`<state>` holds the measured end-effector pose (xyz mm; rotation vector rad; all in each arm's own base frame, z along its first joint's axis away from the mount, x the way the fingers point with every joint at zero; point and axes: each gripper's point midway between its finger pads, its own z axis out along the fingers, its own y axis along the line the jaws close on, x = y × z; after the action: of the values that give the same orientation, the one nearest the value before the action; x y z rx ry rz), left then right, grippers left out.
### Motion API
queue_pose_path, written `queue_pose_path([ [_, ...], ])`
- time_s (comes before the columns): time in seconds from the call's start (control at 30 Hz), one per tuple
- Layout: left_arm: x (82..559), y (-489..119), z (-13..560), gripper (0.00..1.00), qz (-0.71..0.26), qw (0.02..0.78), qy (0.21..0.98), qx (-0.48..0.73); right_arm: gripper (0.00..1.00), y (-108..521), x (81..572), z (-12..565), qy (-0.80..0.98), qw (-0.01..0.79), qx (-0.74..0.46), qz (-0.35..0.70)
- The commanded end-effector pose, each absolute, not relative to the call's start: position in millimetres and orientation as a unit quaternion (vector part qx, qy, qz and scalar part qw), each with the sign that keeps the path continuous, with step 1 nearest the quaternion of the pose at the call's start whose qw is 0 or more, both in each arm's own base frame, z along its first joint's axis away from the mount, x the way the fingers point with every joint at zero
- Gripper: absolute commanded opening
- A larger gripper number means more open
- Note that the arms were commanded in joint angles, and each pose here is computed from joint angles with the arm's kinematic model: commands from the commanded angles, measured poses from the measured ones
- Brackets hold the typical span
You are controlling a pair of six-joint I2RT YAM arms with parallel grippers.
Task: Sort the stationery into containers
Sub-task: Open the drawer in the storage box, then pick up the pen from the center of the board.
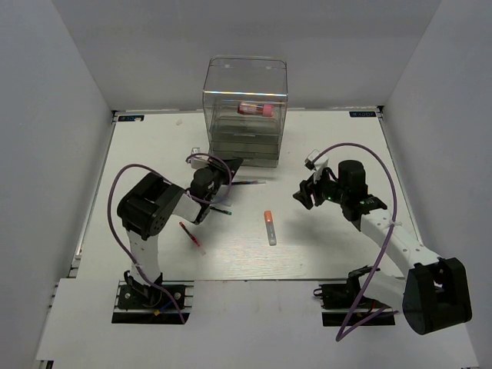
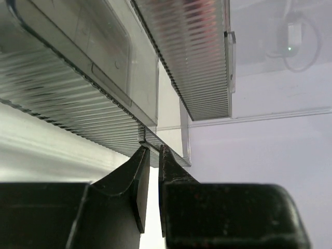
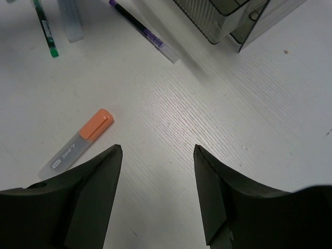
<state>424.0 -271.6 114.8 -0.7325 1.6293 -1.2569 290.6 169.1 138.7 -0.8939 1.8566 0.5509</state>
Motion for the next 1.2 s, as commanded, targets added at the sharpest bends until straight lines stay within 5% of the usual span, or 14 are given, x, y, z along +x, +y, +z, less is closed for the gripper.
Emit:
queue_pose_path([
  [0.0, 402.3, -272.9, 87.7, 0.14, -0.479, 0.421, 0.716, -0.283, 0.64, 173.1, 286.6, 135.9, 0.754, 0.479, -0.382, 0.236],
  [0.17, 392.5, -271.2, 84.1, 0.23, -0.47, 0.412, 0.732, -0.273, 0.64, 174.1, 285.4, 131.6, 0.756, 0.472, -0.386, 0.239],
  [0.2, 392.8, -271.3, 89.5, 0.37, -0.473, 0.415, 0.728, -0.272, 0.66, 174.2, 284.6, 130.1, 0.754, 0.47, -0.39, 0.24],
  [0.33, 384.1, -272.2, 91.9, 0.63, -0.469, 0.407, 0.742, -0.253, 0.73, 178.4, 275.3, 124.0, 0.754, 0.45, -0.406, 0.255],
  [0.73, 340.1, -248.8, 118.7, 0.76, -0.396, 0.412, 0.805, -0.158, 0.72, 206.9, 254.4, 98.5, 0.755, 0.382, -0.461, 0.269],
  [0.97, 331.4, -189.6, 163.1, 0.98, -0.215, 0.431, 0.871, -0.09, 0.66, 225.5, 261.2, 82.2, 0.798, 0.312, -0.456, 0.243],
  [1.17, 305.2, -152.8, 147.6, 0.99, -0.141, 0.413, 0.893, -0.105, 0.66, 240.7, 260.4, 76.0, 0.848, 0.263, -0.384, 0.255],
])
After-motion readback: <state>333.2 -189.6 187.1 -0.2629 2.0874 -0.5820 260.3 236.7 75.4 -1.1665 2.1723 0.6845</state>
